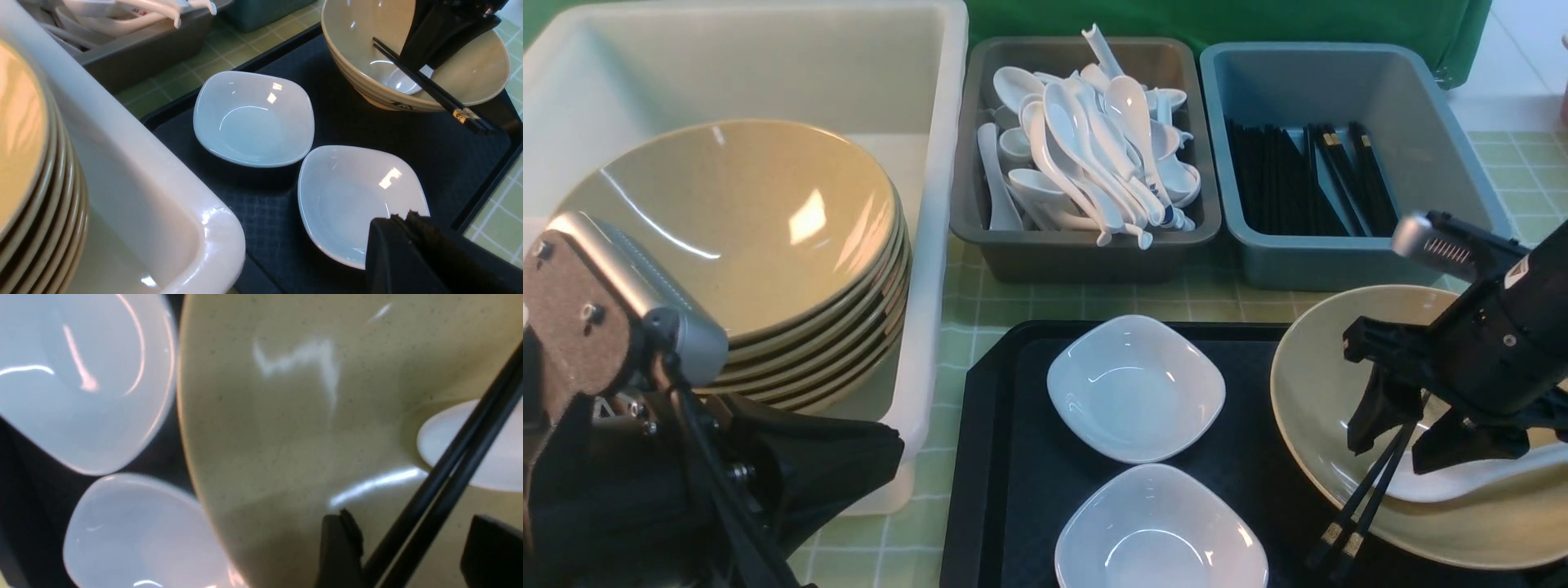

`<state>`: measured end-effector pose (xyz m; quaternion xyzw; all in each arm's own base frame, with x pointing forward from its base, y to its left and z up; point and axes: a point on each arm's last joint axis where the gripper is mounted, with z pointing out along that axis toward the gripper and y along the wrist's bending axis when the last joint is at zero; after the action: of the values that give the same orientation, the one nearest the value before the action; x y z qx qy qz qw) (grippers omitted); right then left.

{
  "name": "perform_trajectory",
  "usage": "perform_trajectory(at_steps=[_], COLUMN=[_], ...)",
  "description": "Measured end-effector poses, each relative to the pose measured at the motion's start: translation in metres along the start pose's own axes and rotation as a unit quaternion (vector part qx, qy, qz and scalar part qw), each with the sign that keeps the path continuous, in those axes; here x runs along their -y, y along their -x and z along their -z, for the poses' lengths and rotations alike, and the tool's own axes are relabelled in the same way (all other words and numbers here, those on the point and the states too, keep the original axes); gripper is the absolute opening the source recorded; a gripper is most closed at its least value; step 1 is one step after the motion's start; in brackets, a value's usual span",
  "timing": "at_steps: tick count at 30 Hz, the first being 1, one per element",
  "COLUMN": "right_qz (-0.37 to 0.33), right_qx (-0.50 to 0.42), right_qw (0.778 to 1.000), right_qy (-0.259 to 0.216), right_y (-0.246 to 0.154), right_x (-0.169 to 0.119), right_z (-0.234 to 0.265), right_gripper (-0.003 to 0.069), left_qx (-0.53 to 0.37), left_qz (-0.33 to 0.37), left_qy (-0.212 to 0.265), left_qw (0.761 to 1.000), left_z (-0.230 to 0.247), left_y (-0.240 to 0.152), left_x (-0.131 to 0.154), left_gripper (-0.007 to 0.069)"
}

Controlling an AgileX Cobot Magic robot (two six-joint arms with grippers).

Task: On green table put chopsticks spoon bowls plates into blue grey white boxes.
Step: 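Move the grippers toward the tableware on the black tray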

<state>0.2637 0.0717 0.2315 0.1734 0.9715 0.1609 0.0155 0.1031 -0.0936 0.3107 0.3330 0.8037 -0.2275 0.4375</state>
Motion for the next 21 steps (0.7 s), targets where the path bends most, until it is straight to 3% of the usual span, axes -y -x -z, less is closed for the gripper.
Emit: perform_trajectory(at_steps=[15, 18, 21], right_qz=[-0.020, -0.020, -0.018], right_qx=[-0.021, -0.016, -0.014], right_qw=[0.999, 1.000, 1.000], right_qy=[-0.015, -0.013, -0.013], right_y=[0.011, 0.012, 0.012], right_x=[0.002, 0.002, 0.002], right_z=[-0.024, -0.024, -0.024], right_gripper=[0.0395, 0.0355, 0.0262], left_qx=[0.000, 0.000, 0.000], left_qz=[-0.002, -0.002, -0.002], left_qy=[0.000, 0.000, 0.000], left_qw=[1.000, 1.000, 1.000], left_z=[0.000, 0.000, 0.000], left_y=[0.000, 0.000, 0.000], left_x=[0.000, 0.000, 0.000], left_gripper=[-0.0001, -0.0001, -0.0001])
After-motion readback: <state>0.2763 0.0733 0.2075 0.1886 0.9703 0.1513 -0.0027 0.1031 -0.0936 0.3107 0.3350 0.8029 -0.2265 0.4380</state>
